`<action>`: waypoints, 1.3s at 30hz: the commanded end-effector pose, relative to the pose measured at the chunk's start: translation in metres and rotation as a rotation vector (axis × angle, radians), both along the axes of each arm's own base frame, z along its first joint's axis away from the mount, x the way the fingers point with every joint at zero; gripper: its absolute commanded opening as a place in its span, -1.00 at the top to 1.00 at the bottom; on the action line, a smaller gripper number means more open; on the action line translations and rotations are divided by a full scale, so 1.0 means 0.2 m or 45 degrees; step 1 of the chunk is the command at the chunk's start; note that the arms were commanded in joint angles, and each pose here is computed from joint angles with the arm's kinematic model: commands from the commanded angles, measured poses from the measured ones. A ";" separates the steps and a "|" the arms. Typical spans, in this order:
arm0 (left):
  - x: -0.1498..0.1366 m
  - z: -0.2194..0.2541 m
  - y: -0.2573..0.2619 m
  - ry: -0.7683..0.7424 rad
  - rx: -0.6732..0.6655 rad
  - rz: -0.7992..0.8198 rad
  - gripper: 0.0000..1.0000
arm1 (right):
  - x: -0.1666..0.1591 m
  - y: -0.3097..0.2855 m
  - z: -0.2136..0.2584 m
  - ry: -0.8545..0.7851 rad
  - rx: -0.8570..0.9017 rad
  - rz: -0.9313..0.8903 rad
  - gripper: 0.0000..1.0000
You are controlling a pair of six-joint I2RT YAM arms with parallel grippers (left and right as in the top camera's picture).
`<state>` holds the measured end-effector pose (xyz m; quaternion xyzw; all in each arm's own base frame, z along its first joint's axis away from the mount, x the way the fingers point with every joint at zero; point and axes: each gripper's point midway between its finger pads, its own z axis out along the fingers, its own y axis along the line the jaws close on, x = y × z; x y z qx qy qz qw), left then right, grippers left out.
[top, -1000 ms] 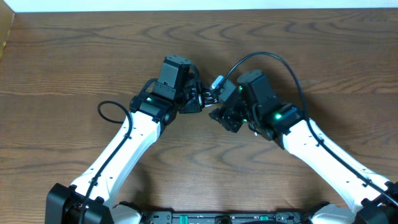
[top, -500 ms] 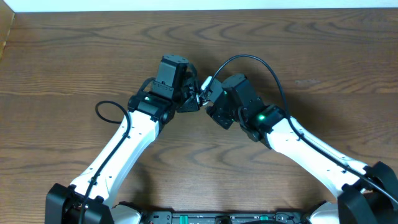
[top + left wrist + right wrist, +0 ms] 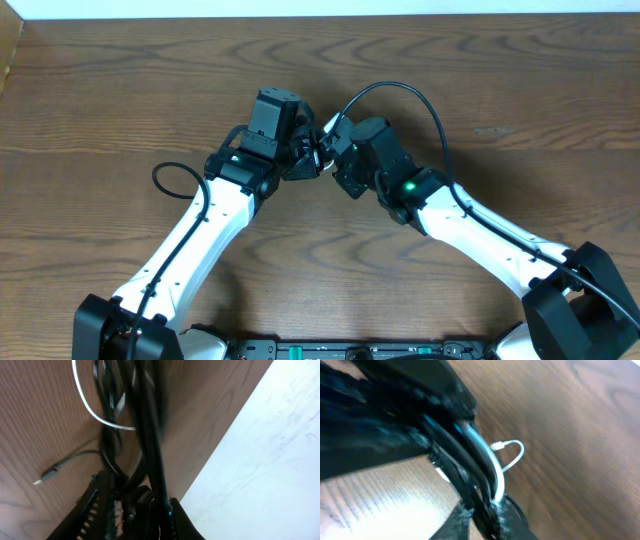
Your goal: Untangle cables
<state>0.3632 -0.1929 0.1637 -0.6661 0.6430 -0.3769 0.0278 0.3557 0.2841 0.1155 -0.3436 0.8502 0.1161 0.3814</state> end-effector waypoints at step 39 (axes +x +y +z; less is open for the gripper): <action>-0.11 0.25 -0.32 -1.177 0.530 -1.426 0.85 | -0.05 -0.28 0.18 0.488 0.540 -0.005 0.17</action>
